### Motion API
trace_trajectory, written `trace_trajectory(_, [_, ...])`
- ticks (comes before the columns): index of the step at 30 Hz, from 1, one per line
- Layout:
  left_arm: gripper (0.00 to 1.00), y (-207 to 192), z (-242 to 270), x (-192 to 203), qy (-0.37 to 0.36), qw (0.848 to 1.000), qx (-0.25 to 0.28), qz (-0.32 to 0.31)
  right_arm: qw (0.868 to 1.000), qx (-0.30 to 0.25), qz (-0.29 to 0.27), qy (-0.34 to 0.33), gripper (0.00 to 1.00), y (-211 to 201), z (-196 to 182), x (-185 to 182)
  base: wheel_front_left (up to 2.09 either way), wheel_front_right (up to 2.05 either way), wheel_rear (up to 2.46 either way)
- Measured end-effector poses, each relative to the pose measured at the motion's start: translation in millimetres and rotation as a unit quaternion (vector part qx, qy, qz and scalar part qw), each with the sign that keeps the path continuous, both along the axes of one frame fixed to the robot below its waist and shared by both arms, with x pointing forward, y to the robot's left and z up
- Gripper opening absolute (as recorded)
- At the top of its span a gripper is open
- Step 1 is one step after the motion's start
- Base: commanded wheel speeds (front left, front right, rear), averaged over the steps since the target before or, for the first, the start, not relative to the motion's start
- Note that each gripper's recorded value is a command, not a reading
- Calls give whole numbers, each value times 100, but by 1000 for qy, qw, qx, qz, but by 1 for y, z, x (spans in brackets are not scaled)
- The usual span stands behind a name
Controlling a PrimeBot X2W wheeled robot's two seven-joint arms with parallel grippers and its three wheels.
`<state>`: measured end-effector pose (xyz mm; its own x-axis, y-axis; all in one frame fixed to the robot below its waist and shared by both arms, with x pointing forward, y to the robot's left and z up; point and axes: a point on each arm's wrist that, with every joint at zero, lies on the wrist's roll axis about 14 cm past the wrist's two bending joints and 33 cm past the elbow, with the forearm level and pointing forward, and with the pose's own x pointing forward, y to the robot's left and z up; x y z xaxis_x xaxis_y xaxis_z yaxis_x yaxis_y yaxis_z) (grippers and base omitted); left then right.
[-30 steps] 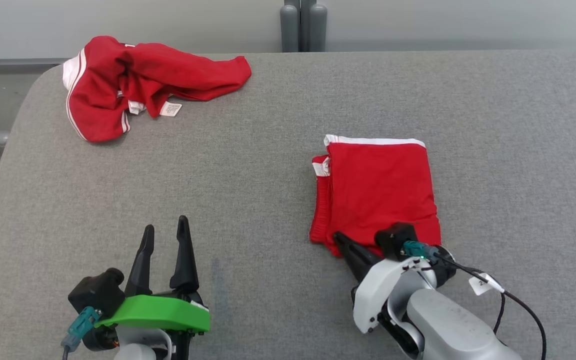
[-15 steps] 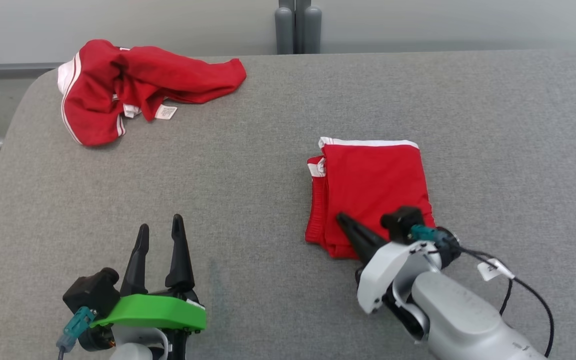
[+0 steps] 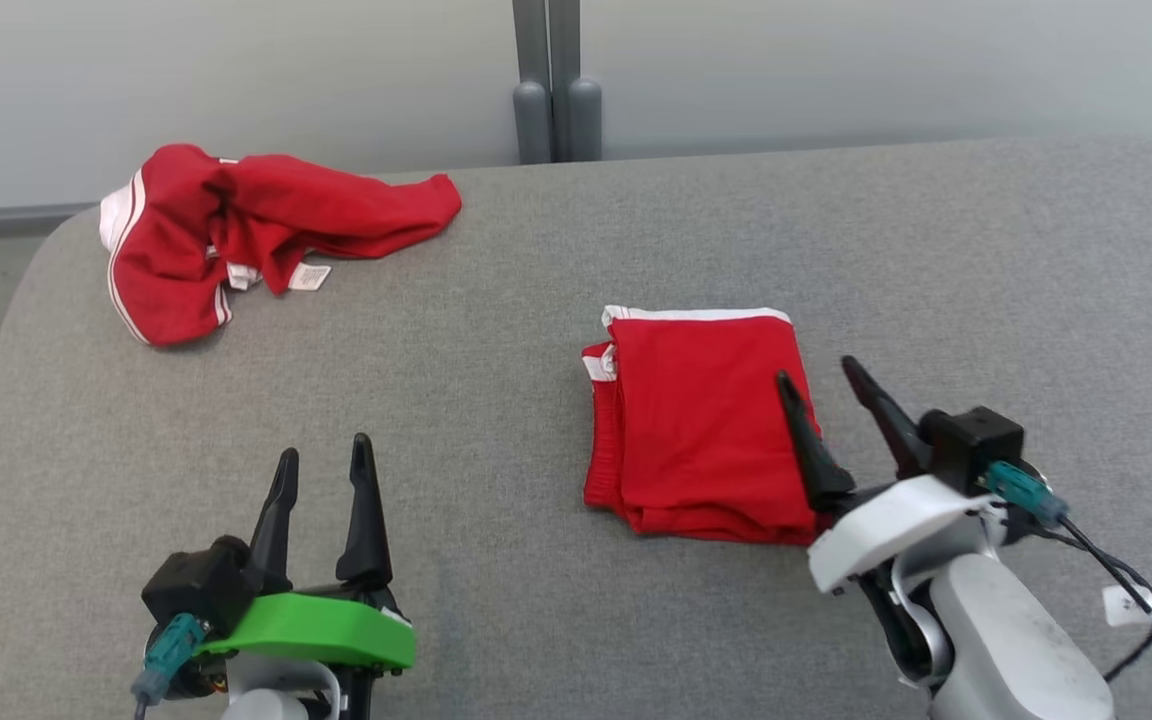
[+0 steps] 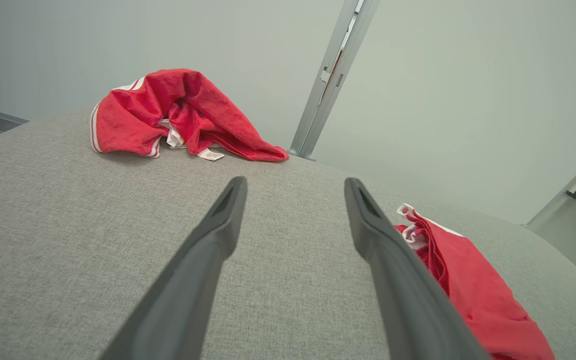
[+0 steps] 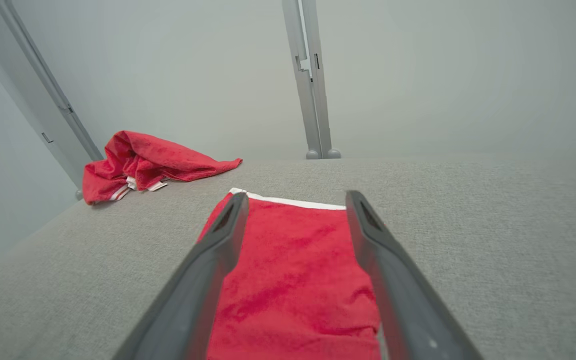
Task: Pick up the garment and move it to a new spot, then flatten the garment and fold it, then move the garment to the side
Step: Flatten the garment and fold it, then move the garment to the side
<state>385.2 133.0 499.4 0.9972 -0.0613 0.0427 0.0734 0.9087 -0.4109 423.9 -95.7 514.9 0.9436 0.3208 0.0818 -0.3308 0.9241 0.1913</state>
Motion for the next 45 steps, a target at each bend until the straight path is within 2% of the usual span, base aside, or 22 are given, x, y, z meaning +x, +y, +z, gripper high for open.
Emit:
trace_trajectory(11, [100, -4, -12, -30, 14, 999, 35, -6, 996, 12, -89, -18, 100, -51, 7, -33, 0, 0, 0])
trace_trajectory(32, [100, -1, -15, -33, 17, 999, 51, -3, 995, 3, -97, 1, 100, -54, -8, -36, 0, 0, 0])
trace_trajectory(37, [100, 2, -20, -30, 25, 998, 50, 0, 994, -21, -99, 44, 100, -61, -21, -17, 0, 0, 0])
trace_trajectory(45, [100, 6, -27, -13, 36, 998, 51, 6, 984, -51, -51, 163, 100, -42, -57, 27, 0, 0, 0])
